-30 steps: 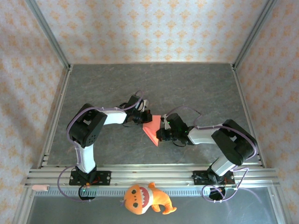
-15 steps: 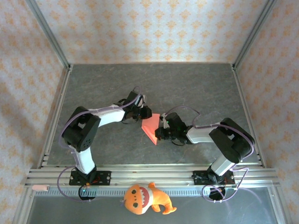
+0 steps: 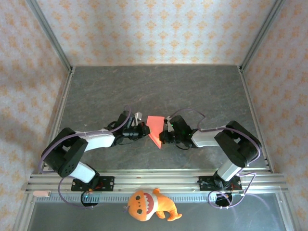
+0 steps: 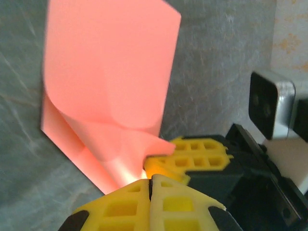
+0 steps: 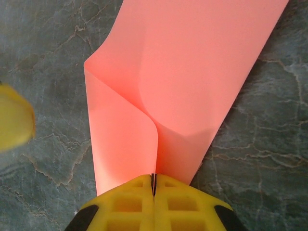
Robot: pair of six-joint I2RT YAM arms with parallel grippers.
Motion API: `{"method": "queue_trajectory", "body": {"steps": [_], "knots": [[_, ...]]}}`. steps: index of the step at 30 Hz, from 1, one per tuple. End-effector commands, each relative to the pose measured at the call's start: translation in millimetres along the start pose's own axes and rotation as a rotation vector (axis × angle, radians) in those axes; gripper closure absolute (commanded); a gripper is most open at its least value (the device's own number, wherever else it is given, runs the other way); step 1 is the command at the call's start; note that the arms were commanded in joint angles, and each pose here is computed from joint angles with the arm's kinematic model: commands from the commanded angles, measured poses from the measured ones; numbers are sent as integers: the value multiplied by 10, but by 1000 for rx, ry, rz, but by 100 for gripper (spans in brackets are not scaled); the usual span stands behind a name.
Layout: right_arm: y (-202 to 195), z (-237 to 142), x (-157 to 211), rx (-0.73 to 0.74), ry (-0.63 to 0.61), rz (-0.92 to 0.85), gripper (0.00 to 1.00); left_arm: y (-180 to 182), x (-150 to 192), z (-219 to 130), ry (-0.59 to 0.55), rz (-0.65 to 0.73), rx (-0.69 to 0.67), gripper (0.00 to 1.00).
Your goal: Fold a paper plane with a square sheet of paper (pick it up from the middle)
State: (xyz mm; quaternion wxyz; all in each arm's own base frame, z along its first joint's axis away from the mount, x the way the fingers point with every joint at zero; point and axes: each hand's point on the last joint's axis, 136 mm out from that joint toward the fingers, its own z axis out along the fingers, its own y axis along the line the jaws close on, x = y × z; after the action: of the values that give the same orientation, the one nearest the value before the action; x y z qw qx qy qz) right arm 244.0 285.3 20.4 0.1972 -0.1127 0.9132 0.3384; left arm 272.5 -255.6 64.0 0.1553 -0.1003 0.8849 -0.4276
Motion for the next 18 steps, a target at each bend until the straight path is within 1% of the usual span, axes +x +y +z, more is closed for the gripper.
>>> {"method": "queue_trajectory", "body": {"steps": [1,5,9,14,18], "knots": [[-292,55,185,119,58,19,100,-244,3,39,-7,-17,106,100],[-304,68,197,121,62,24,100,-225,77,128,20,-22,111,99],[-311,74,211,121,67,25,100,-108,76,224,28,-39,61,99],[-314,71,216,122,68,25,100,159,78,288,19,-56,-53,100],[-313,80,220,120,70,26,100,428,162,303,33,-68,-146,100]]}}
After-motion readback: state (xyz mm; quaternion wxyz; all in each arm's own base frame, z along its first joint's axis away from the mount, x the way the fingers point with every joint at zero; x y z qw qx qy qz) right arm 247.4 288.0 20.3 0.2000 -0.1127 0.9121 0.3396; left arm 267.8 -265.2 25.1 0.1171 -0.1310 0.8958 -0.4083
